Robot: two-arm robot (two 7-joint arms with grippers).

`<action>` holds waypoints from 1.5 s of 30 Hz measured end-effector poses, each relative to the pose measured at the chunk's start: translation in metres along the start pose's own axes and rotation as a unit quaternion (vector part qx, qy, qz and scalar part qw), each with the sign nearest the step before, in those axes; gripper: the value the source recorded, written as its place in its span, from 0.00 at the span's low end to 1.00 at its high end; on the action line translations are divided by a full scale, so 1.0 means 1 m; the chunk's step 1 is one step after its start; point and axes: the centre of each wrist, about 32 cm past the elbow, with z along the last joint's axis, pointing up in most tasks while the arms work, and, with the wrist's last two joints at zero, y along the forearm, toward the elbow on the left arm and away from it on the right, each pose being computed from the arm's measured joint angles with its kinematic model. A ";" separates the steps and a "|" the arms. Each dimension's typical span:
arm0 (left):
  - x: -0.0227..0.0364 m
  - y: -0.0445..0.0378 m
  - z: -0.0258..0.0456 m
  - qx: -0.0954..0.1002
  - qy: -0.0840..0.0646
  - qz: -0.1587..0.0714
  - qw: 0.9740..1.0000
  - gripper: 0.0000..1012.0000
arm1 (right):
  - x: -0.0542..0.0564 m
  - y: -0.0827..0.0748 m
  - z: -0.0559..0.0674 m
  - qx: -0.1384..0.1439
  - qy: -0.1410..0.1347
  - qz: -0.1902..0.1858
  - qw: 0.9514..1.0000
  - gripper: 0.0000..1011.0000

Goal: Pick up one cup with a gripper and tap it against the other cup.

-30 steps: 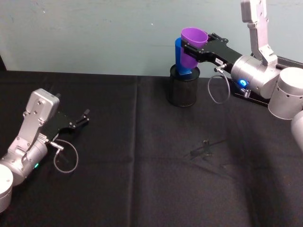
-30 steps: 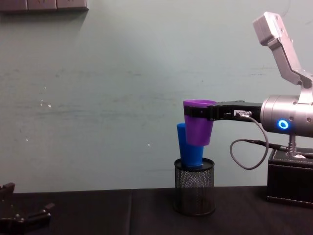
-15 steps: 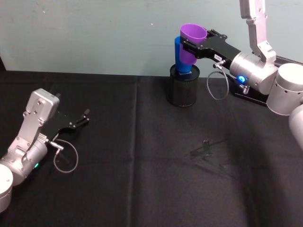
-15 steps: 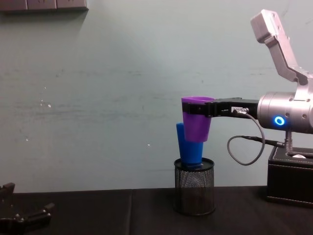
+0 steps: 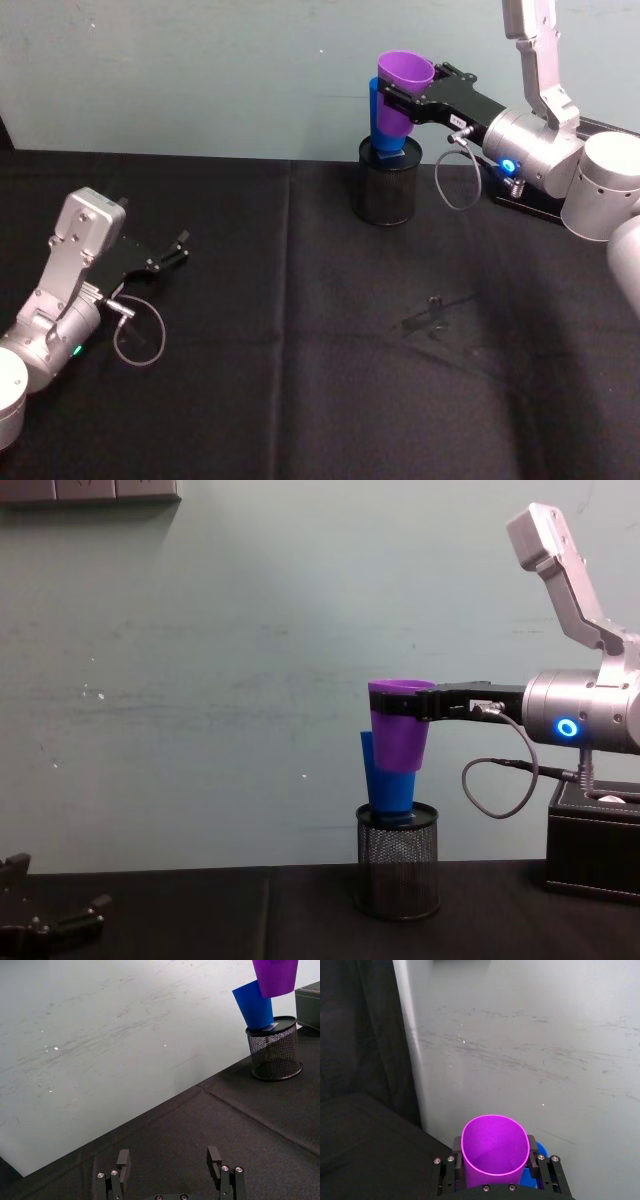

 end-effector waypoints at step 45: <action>0.0000 0.0000 0.0000 0.000 0.000 0.000 1.000 0.99 | 0.000 -0.001 0.000 0.000 0.000 -0.001 1.000 0.73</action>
